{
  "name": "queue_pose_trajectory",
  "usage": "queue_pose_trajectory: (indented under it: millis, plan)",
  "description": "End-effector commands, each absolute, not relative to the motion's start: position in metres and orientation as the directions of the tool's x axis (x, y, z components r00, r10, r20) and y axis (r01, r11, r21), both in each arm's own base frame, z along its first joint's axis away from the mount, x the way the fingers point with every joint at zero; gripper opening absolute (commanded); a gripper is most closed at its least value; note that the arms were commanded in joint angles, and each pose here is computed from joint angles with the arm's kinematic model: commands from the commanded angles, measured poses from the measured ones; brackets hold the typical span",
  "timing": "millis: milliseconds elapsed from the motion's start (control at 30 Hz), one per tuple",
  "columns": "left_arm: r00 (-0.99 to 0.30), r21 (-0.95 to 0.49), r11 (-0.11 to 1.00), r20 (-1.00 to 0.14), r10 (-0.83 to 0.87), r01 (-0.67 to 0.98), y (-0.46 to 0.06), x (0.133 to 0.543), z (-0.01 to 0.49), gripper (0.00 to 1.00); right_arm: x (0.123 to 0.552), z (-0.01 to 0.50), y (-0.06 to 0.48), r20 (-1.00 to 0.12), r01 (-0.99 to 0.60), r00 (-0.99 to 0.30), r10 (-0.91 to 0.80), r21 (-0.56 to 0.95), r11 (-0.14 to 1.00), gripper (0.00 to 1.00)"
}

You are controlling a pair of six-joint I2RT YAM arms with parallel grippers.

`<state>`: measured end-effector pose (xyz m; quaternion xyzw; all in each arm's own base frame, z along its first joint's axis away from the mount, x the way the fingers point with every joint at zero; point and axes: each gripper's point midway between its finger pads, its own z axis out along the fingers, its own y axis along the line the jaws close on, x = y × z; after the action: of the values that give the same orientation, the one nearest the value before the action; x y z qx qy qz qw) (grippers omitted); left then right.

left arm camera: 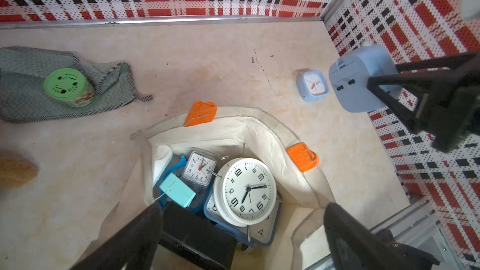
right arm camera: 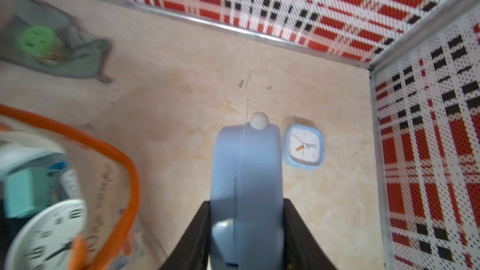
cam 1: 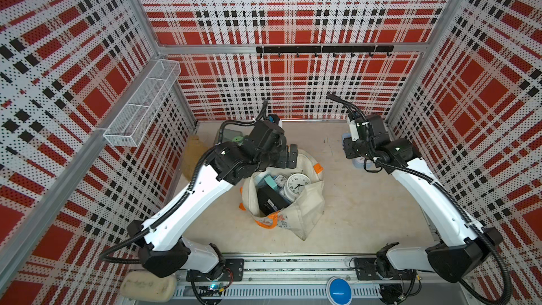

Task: Take the alarm clock out of the canvas bag
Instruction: Place the alarm at the center of the board.

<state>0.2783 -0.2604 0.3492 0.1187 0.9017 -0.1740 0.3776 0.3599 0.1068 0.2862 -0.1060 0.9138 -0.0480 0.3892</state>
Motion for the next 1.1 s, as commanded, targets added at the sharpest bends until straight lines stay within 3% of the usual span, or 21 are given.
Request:
queue_pose_trajectory:
  millis: [0,500,800,1067]
  plan:
    - [-0.666,-0.210,0.898,-0.737,0.114,0.386,-0.275,0.279,0.352,0.99,0.391,0.277,0.091,-0.717,-0.085,-0.653,-0.245,-0.252,0.964,0.35]
    - [-0.704,-0.184,0.911,-0.695,0.146,0.370,-0.280,0.286,0.308,1.00,0.485,0.173,0.109,-0.596,-0.231,-0.663,-0.453,-0.412,0.881,0.36]
    - [-0.716,-0.192,0.914,-0.685,0.136,0.358,-0.282,0.295,0.301,0.99,0.498,0.142,0.104,-0.544,-0.262,-0.676,-0.498,-0.454,0.852,0.39]
    - [-0.720,-0.200,0.914,-0.682,0.129,0.352,-0.283,0.296,0.301,0.99,0.499,0.131,0.099,-0.520,-0.264,-0.693,-0.499,-0.461,0.847,0.49]
